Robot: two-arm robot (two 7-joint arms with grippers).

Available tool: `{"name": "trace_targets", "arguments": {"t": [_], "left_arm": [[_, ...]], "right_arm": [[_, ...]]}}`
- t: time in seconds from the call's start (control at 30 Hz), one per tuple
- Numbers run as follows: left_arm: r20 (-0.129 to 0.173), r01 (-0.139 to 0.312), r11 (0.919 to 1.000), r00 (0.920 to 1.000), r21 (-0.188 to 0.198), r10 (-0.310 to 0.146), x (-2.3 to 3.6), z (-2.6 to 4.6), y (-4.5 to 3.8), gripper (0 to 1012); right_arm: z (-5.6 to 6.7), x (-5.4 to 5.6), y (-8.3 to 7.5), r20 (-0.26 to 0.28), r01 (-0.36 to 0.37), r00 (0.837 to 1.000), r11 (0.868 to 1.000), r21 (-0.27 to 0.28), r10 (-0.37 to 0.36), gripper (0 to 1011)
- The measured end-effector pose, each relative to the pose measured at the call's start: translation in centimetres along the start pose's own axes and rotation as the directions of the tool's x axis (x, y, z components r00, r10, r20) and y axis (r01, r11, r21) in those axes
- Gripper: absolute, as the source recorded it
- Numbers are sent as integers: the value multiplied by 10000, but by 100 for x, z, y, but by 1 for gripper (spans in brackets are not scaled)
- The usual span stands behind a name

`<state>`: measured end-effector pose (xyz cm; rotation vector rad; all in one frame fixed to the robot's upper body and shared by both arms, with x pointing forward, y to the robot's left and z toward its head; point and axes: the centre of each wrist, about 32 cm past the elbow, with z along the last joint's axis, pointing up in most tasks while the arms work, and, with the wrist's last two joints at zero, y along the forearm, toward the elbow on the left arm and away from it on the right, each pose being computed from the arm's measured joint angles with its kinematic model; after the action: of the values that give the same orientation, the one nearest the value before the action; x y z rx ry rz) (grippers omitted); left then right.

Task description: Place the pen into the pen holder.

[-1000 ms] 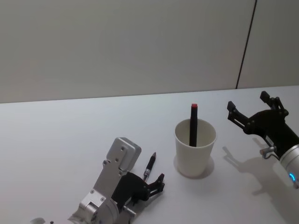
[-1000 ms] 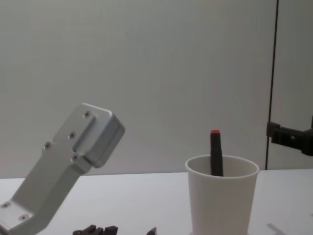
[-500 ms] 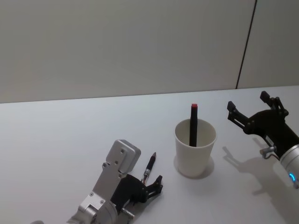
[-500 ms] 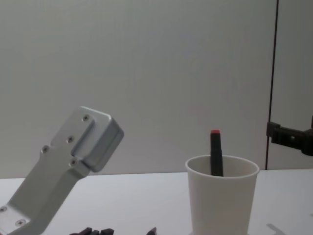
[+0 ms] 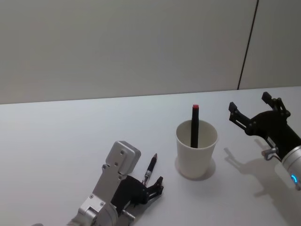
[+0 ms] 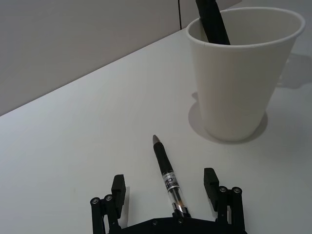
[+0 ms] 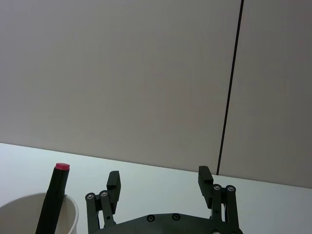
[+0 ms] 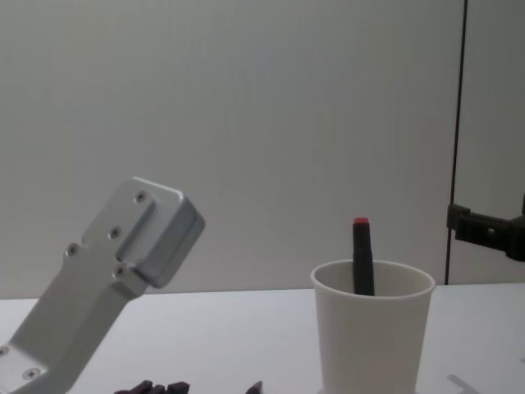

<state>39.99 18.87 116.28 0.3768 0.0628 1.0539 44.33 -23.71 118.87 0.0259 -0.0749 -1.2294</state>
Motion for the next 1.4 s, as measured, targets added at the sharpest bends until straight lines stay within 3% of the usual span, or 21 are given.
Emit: {"name": "trace_targets", "arguments": {"t": [0.3,0.57,1.4], "left_arm": [[-462,-86,9999,9989,-147,79,-1,-11,1,1001],[-672,-109,9998,9977,-176,96,-3,-18,5,1001],[-392,63,10000,9992,27,-62,-10,10,0,1001]], "right_arm": [[0,0,0,-1,0,10000,10000,0,0,1001],[0,0,0,-1,1,10000,10000,0,-1,1001],[0,0,0,-1,0,10000,10000,0,0,1001]]}}
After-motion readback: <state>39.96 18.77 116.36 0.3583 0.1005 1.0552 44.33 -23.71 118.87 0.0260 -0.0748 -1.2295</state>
